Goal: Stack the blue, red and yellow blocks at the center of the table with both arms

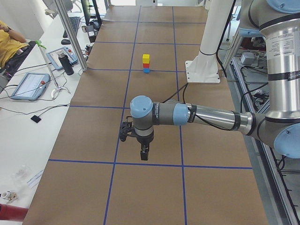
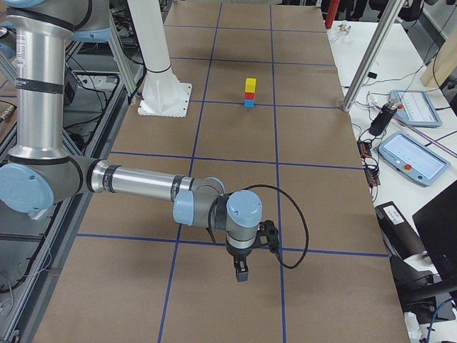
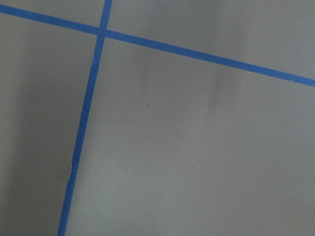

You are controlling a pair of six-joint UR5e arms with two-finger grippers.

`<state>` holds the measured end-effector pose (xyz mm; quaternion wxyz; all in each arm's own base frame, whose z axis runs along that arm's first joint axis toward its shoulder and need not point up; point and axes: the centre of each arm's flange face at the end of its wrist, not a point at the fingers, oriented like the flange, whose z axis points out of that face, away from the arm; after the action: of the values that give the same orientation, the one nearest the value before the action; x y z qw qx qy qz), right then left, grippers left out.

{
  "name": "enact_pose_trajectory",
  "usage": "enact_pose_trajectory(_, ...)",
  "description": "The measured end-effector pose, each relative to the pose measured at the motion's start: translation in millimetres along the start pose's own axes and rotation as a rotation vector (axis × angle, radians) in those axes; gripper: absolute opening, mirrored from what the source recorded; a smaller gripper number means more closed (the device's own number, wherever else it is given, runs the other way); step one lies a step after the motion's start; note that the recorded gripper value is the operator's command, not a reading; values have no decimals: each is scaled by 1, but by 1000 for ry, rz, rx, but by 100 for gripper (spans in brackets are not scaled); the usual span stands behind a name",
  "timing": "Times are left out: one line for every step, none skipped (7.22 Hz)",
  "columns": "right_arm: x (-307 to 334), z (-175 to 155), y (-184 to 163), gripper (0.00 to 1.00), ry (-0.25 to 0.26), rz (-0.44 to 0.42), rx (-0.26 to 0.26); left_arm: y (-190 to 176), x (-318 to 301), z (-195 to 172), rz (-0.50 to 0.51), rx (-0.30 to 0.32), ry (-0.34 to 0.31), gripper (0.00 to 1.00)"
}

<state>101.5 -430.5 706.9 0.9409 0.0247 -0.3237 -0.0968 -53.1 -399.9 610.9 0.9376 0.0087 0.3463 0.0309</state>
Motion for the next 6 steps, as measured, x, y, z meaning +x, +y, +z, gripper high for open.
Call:
enact_pose_trajectory(0,0,0,100,-1,0,0,16,-7,6,18,31,2,100)
enact_pose_trajectory(0,1,2,100,-3,1,-1,22,-9,8,32,54,2,100)
enact_pose_trajectory(0,3,7,100,-4,4,-6,20,-7,6,41,68,3,100)
enact_pose_trajectory(2,6,12,100,-1,5,-12,19,-5,4,50,78,2,100)
enact_pose_trajectory(2,7,15,100,2,4,-16,19,-4,2,57,82,2,100)
enact_pose_trajectory(2,7,17,100,3,2,-16,19,-4,3,59,82,2,100)
